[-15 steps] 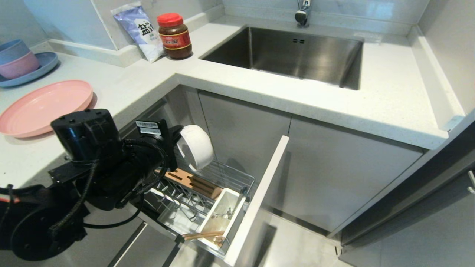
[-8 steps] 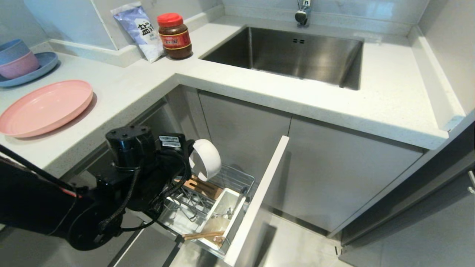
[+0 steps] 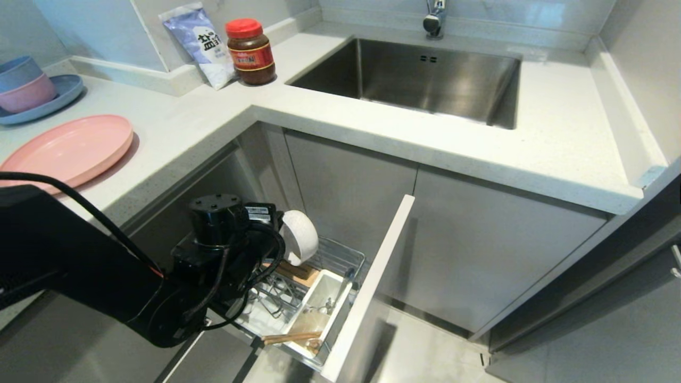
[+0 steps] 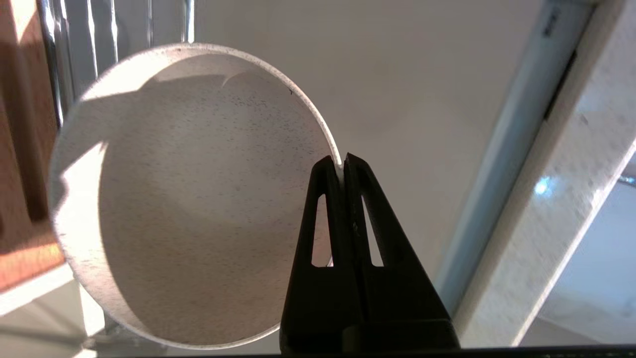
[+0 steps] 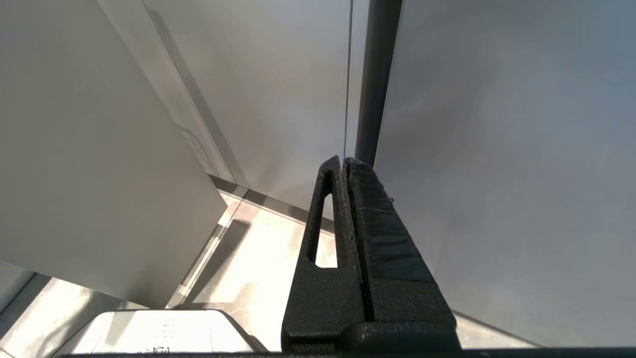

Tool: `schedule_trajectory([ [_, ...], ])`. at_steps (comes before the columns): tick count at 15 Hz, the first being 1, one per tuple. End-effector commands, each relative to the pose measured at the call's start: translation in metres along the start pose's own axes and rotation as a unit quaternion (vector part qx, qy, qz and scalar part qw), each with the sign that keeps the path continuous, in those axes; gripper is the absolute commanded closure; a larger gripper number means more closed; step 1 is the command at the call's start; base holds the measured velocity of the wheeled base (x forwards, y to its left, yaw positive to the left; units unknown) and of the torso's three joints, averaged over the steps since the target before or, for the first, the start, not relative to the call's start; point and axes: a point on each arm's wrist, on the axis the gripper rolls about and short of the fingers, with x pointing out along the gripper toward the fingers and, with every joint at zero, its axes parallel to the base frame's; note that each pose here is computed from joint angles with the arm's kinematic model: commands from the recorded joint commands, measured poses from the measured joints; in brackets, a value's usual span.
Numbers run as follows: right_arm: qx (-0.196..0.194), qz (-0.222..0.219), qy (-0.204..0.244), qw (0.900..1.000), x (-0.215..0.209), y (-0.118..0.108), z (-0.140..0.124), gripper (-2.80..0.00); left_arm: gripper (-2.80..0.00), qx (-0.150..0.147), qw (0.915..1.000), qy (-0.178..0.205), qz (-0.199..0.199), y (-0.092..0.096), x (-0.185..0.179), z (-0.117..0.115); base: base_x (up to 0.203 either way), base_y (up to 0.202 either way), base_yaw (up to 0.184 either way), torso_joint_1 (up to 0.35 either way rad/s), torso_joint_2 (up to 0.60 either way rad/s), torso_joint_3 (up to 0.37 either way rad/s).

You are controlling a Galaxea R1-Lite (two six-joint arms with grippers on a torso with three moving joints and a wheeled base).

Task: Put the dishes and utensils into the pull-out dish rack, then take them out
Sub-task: Pick up the bowl and place it in the cupboard

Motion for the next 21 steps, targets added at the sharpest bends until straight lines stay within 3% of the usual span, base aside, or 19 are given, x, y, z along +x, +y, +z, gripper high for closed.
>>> schedule_trajectory([
  [1, 0.0, 0.0, -0.001, 1.0, 0.0, 0.0, 0.0, 0.0, 0.0, -0.006, 0.9999, -0.01, 0.001, 0.008, 0.008, 0.004, 0.0, 0.0, 0.0, 0.0, 0.0, 0.0],
  [18, 0.0, 0.0, -0.001, 1.0, 0.0, 0.0, 0.0, 0.0, 0.0, -0.039, 0.9991, -0.014, 0.001, 0.028, 0.031, 0.002, 0.0, 0.0, 0.0, 0.0, 0.0, 0.0],
  [21, 0.0, 0.0, 0.0, 1.0, 0.0, 0.0, 0.0, 0.0, 0.0, -0.047, 0.9985, -0.014, -0.024, 0.025, 0.034, 0.001, 0.0, 0.0, 0.0, 0.0, 0.0, 0.0],
])
